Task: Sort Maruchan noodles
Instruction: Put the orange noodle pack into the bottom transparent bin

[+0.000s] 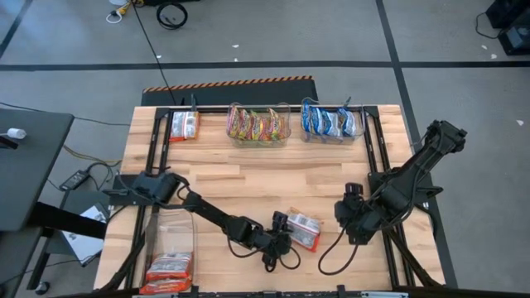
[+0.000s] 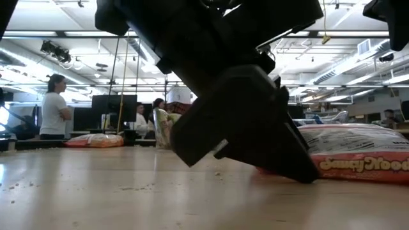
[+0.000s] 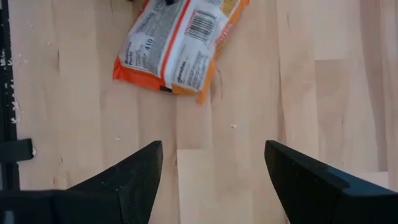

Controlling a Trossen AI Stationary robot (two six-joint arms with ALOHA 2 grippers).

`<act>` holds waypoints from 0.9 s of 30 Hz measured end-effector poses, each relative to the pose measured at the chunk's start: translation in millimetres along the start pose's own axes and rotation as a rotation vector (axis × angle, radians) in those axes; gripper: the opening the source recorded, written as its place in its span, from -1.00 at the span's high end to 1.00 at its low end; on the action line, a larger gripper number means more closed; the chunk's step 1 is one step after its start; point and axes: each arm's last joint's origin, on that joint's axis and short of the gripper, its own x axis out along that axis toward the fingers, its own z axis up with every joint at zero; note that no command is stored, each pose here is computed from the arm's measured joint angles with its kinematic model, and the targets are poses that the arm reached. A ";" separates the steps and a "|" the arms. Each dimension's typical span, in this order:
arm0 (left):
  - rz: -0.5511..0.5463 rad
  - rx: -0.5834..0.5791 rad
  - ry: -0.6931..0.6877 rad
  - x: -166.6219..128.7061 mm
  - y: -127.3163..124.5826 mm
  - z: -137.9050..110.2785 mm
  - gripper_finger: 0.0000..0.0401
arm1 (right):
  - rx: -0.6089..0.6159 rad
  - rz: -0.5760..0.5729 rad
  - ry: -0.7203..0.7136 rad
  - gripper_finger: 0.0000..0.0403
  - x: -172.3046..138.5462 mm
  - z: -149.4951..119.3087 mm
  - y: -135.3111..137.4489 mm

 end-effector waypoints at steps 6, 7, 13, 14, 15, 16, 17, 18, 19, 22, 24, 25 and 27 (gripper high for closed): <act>0.035 -0.068 -0.003 -1.4 -7.7 -0.6 -0.07 | 0.061 0.018 -0.005 -0.43 1.3 1.5 2.6; 0.048 -0.076 0.003 -2.8 -8.6 -0.9 0.03 | 0.083 0.027 -0.007 -0.42 1.0 1.8 3.1; 0.107 -0.142 0.031 -5.9 -10.9 -3.5 0.76 | 0.063 0.076 -0.014 -0.36 -0.8 -1.4 11.5; 0.105 -0.153 0.041 -8.3 -10.2 -2.9 0.86 | 0.058 0.078 -0.017 -0.35 -1.0 -1.8 12.2; 0.094 -0.170 0.055 -11.4 -9.7 -2.0 0.91 | 0.055 0.079 -0.017 -0.33 -1.2 -2.5 12.8; 0.082 -0.193 0.066 -15.3 -8.4 0.8 0.92 | 0.054 0.080 -0.017 -0.32 -1.6 -3.2 13.6; 0.066 -0.211 0.081 -20.8 -6.6 4.1 0.92 | 0.055 0.084 -0.018 -0.31 -1.8 -3.6 14.3; 0.043 -0.211 0.101 -28.3 -4.4 8.4 0.92 | 0.063 0.089 -0.023 -0.30 -2.1 -3.7 15.3; 0.022 -0.211 0.112 -38.5 -0.1 15.7 0.92 | 0.074 0.097 -0.039 -0.28 -2.4 -3.1 16.8; -0.056 -0.256 0.080 -84.5 20.7 50.8 0.92 | 0.104 0.109 -0.108 -0.25 -1.9 -0.8 21.1; -0.115 -0.319 0.057 -119.7 35.3 71.6 0.92 | 0.118 0.127 -0.152 -0.24 1.4 0.7 24.0; -0.132 -0.344 0.058 -136.8 41.4 78.4 0.92 | 0.122 0.133 -0.164 -0.24 3.2 0.7 24.8; -0.148 -0.378 0.046 -172.2 51.3 88.8 0.92 | 0.129 0.144 -0.184 -0.24 7.4 0.4 26.2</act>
